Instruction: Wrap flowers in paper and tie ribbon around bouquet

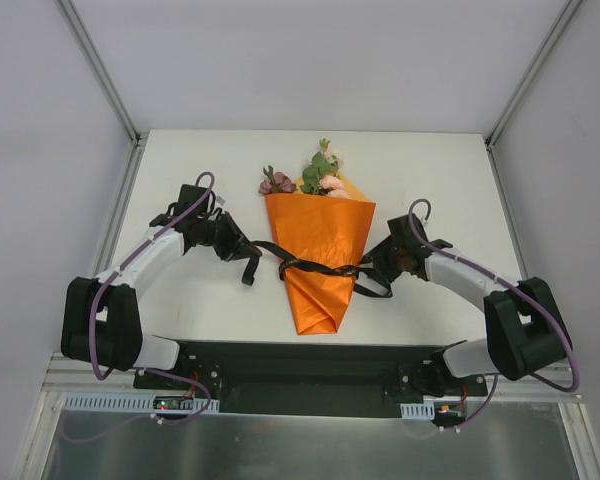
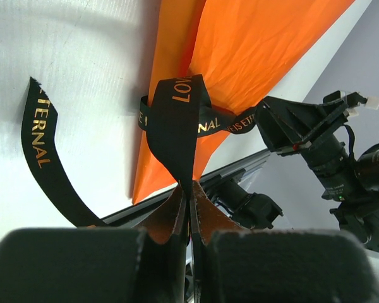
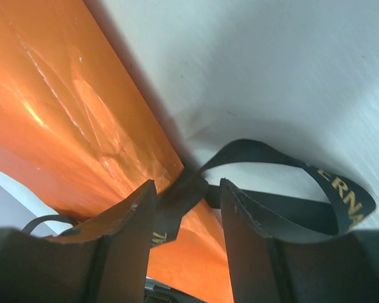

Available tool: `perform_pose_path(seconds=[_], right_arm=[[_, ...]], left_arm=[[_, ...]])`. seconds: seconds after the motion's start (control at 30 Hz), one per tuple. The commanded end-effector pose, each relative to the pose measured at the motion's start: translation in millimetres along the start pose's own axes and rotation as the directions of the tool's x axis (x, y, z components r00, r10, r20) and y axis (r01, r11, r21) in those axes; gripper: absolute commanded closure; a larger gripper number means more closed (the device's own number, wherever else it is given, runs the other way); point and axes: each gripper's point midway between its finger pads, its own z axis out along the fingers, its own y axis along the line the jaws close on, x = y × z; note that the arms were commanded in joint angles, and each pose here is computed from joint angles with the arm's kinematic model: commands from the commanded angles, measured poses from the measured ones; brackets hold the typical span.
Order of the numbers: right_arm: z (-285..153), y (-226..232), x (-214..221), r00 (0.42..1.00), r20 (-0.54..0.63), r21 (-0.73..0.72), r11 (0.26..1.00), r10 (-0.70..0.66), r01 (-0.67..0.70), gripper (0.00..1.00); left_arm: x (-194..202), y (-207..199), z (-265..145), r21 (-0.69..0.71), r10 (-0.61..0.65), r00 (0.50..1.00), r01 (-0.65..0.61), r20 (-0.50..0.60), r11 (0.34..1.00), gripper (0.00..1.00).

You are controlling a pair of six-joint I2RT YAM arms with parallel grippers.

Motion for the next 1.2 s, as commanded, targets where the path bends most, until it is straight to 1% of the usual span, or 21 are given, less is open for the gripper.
perform_pose_path(seconds=[0.0, 0.1, 0.13, 0.2, 0.23, 0.3, 0.33, 0.37, 0.4, 0.5, 0.53, 0.57, 0.6, 0.63, 0.7, 0.73, 0.83, 0.87, 1.0, 1.17], right_arm=[[14, 14, -5, 0.998, 0.004, -0.046, 0.997, 0.061, -0.061, 0.55], [20, 14, -5, 0.998, -0.001, -0.04, 0.997, 0.063, -0.063, 0.68], [20, 13, -5, 0.998, 0.0, -0.036, 0.998, 0.059, -0.059, 0.75], [20, 10, -7, 0.998, 0.014, -0.031, 0.998, 0.056, -0.056, 0.85], [17, 9, -8, 0.998, 0.024, -0.031, 0.998, 0.055, -0.054, 0.93], [12, 7, -11, 0.999, 0.039, -0.001, 0.999, 0.035, -0.035, 1.0], [10, 7, -13, 0.999, 0.043, 0.013, 1.0, 0.023, -0.024, 0.99], [6, -2, -11, 0.999, 0.037, 0.059, 0.998, 0.018, -0.02, 1.0], [1, 5, -15, 0.999, 0.05, 0.057, 0.998, 0.002, -0.005, 0.99], [-15, -5, -29, 0.992, 0.121, 0.142, 0.99, -0.023, 0.005, 1.0], [-24, 2, -36, 0.988, 0.148, 0.152, 0.988, -0.034, 0.011, 1.0], [-33, -15, -41, 0.984, 0.175, 0.25, 0.968, -0.045, 0.0, 1.0], [-38, -20, -45, 0.98, 0.192, 0.293, 0.956, -0.046, -0.013, 1.0], [-47, -21, -49, 0.979, 0.202, 0.33, 0.944, -0.04, -0.03, 1.0], [-42, -23, -53, 0.981, 0.192, 0.366, 0.93, -0.042, -0.031, 1.0], [-42, -21, -56, 0.982, 0.186, 0.371, 0.928, -0.03, -0.042, 1.0], [-29, -28, -61, 0.987, 0.161, 0.423, 0.904, -0.01, -0.06, 1.0], [-28, -27, -64, 0.987, 0.159, 0.426, 0.903, -0.016, -0.054, 1.0], [-25, -29, -79, 0.981, 0.191, 0.446, 0.893, -0.026, -0.063, 1.0], [-20, -44, -95, 0.977, 0.211, 0.448, 0.887, 0.02, -0.114, 1.0]], left_arm=[[5, -6, 0, 0.019, 0.03, 0.999, -0.03, -0.025, 0.999, 1.0], [4, -3, 1, 0.009, 0.025, 0.999, -0.025, -0.02, 1.0, 1.0], [4, -2, 1, 0.005, 0.022, 1.0, -0.022, -0.015, 1.0, 1.0], [3, 3, 2, -0.011, 0.003, 1.0, -0.003, -0.002, 1.0, 1.0], [0, 5, 2, -0.025, -0.001, 1.0, 0.002, 0.016, 1.0, 1.0], [-2, 10, 4, -0.044, -0.024, 0.999, 0.025, 0.027, 0.999, 1.0], [-5, 14, 5, -0.06, -0.035, 0.998, 0.038, 0.043, 0.998, 1.0], [-7, 17, 6, -0.07, -0.05, 0.997, 0.054, 0.051, 0.996, 1.0], [-11, 19, 6, -0.076, -0.076, 0.995, 0.081, 0.067, 0.994, 1.0], [-23, 25, 5, -0.098, -0.113, 0.987, 0.125, 0.118, 0.987, 1.0], [-29, 30, 2, -0.101, -0.141, 0.98, 0.156, 0.143, 0.983, 1.0], [-36, 34, 0, -0.112, -0.151, 0.972, 0.172, 0.178, 0.979, 1.0], [-42, 38, -2, -0.121, -0.169, 0.964, 0.196, 0.203, 0.973, 1.0], [-49, 44, -5, -0.134, -0.187, 0.955, 0.222, 0.232, 0.966, 1.0], [-61, 55, -10, -0.168, -0.203, 0.935, 0.259, 0.289, 0.951, 1.0], [-72, 62, -13, -0.18, -0.224, 0.923, 0.29, 0.313, 0.94, 1.0], [-80, 80, -15, -0.205, -0.275, 0.904, 0.353, 0.328, 0.913, 1.0], [-92, 88, -22, -0.192, -0.31, 0.881, 0.394, 0.357, 0.899, 1.0], [-107, 106, -33, -0.195, -0.332, 0.857, 0.431, 0.394, 0.881, 1.0], [-112, 128, -45, -0.207, -0.36, 0.82, 0.485, 0.444, 0.849, 1.0]])
